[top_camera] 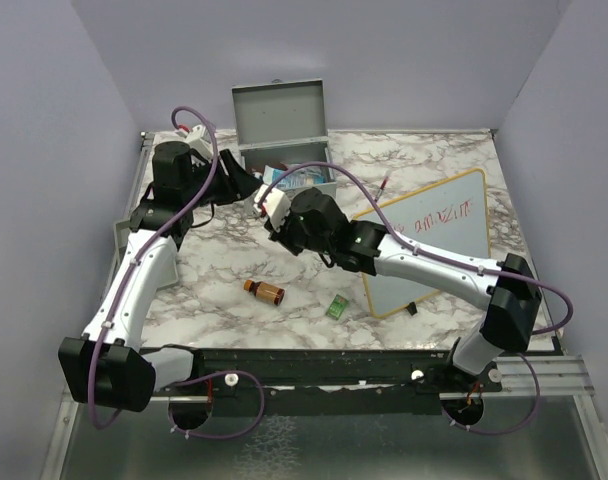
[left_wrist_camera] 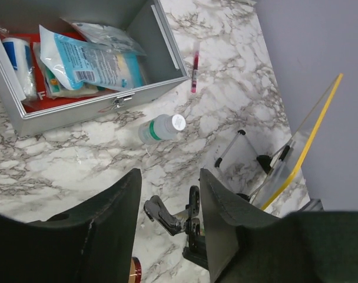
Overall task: Organize the medicine kit
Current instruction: Pick up the scissors from the center of the board.
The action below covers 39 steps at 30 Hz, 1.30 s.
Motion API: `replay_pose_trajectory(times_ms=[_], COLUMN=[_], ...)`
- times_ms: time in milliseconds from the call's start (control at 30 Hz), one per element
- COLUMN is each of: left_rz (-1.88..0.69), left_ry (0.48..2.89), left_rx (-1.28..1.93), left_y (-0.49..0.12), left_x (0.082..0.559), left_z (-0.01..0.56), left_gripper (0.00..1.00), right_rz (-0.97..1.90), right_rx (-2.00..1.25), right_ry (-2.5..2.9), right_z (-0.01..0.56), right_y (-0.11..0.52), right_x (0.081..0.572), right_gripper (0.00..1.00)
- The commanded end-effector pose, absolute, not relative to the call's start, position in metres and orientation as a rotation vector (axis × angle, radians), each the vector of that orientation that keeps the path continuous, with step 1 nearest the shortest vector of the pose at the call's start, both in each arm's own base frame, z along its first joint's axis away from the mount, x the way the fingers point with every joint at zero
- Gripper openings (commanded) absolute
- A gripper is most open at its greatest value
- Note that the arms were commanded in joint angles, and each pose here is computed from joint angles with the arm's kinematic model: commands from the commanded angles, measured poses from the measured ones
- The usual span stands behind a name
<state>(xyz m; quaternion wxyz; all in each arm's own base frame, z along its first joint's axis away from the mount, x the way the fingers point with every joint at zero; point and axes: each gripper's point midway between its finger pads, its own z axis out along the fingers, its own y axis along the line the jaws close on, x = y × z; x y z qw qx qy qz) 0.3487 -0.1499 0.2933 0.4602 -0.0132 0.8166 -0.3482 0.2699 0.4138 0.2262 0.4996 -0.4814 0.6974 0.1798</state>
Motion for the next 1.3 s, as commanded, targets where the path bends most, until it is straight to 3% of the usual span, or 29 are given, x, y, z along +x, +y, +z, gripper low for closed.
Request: replay_pose_trajectory(times_ms=[0,200,300,367,467,567,700,867,933,1267], left_rz=[-1.010,-1.053,-1.068,-1.092,-1.137,-1.140,-1.095,-1.008,-0.984,-0.926], left_ry=[2.031,2.023,2.010,2.004,1.989,1.966,1.935,1.887,1.862,1.801], left_rx=[0.022,0.018,0.020,0.022,0.007,-0.025,-0.074,-0.142,-0.180,-0.347], left_y=[-0.166,-0.168,-0.169,-0.171,-0.175,-0.175,-0.169,-0.159,-0.155,-0.156], left_x=[0.327,0.312,0.310,0.310,0.311,0.316,0.330,0.354,0.367,0.457], left_z=[0.298,0.301,0.306,0.309,0.313,0.316,0.317,0.316,0.314,0.284], left_gripper=[0.38,0.09,0.00,0.00,0.00,0.00,0.00,0.00,0.00,0.00], right_rz=[0.411,0.377,0.369,0.367,0.368,0.383,0.460,0.588,0.624,0.733], right_rx=[-1.310,-1.356,-1.366,-1.354,-1.312,-1.292,-1.325,-1.271,-1.222,-0.959], right_ry=[1.577,1.558,1.554,1.553,1.558,1.583,1.627,1.604,1.612,1.545], right_z=[0.234,0.229,0.229,0.231,0.237,0.239,0.233,0.260,0.275,0.343], right_y=[0.413,0.406,0.404,0.402,0.398,0.391,0.375,0.365,0.363,0.330], right_x=[0.266,0.266,0.266,0.266,0.268,0.263,0.238,0.215,0.212,0.197], right_gripper=[0.01,0.00,0.00,0.04,0.18,0.37,0.70,0.85,0.98,1.00])
